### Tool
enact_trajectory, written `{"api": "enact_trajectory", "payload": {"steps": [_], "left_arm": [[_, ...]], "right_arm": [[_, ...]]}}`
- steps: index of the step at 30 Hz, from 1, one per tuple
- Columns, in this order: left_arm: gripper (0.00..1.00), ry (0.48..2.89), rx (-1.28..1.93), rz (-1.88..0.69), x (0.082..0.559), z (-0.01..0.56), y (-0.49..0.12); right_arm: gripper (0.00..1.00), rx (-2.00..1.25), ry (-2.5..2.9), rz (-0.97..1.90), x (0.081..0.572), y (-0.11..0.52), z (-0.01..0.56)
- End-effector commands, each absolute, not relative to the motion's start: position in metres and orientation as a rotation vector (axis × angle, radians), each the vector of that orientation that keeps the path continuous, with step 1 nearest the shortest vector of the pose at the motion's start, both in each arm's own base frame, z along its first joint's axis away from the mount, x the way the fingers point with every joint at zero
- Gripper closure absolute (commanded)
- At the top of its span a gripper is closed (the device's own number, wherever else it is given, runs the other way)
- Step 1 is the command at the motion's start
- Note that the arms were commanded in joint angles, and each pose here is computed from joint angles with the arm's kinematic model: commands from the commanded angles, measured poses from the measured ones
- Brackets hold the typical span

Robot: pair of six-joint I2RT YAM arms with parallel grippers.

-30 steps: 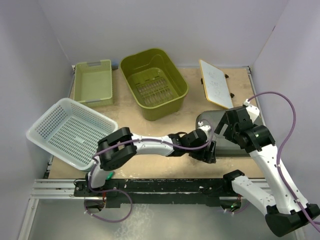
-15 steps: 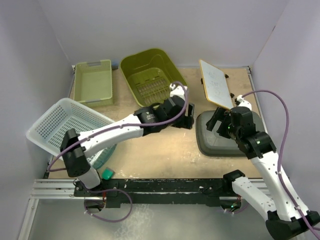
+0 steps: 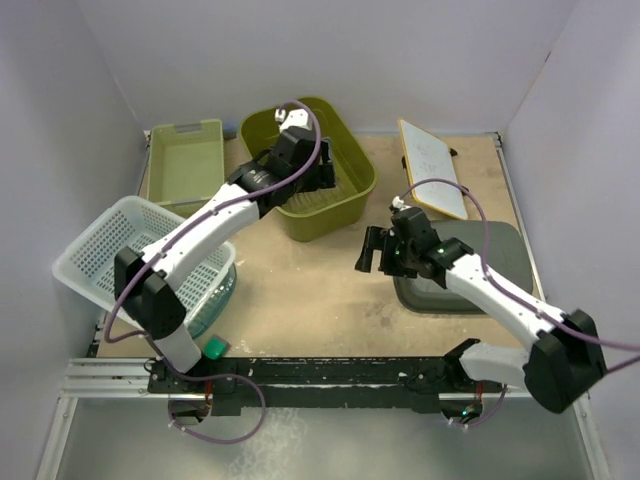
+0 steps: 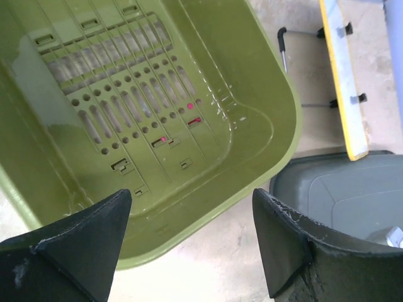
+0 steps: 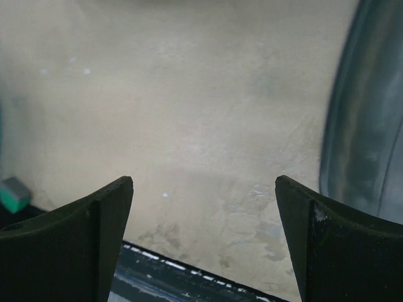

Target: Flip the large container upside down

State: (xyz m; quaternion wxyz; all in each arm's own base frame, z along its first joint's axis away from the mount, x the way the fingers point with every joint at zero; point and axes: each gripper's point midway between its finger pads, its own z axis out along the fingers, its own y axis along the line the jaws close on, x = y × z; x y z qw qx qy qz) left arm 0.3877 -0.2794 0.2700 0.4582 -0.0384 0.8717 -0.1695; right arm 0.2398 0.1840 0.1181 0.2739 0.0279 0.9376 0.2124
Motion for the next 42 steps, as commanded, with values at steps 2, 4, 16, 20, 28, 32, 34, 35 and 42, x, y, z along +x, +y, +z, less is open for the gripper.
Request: {"api": "enact_trajectory", "payload": {"steps": [2,4,16,20,28,32,34,35,42], "left_arm": [[0.25,2.171,0.012,-0.421,0.406,0.253,-0.295],[0.25,2.229,0.05,-0.409,0.4,0.235,-0.297],[0.26,2.448,0.131,-0.417,0.327,0.162,-0.266],[0.26,2.463,0.155,-0.439,0.301,0.166,-0.251],[0.26,2.415,0.189,-0.237,0.281,0.215,-0.199],[0.25,2.235,0.122,-0.419,0.304,0.277,-0.226],[0.25,2.161,0.046,-0.484,0.323,0.295,-0.241],[0.25,2.137,0.009,-0.499,0.334,0.301,-0.248],[0.25,2.11,-0.167,-0.469,0.409,0.293,-0.291]], "right_arm": [[0.03,0.204,2.587,0.291,0.246,0.153,0.09],[0.03,0.198,2.59,0.291,0.241,0.15,0.09],[0.03,0.204,2.533,0.399,0.23,0.152,0.112],[0.03,0.198,2.549,0.29,0.23,0.139,0.115],[0.01,0.211,2.33,-0.028,0.248,0.082,0.186],[0.01,0.217,2.287,0.01,0.25,0.084,0.202],[0.01,0.225,2.287,0.034,0.25,0.087,0.202],[0.01,0.228,2.292,0.038,0.249,0.087,0.201],[0.01,0.27,2.317,0.055,0.232,0.081,0.194]]}}
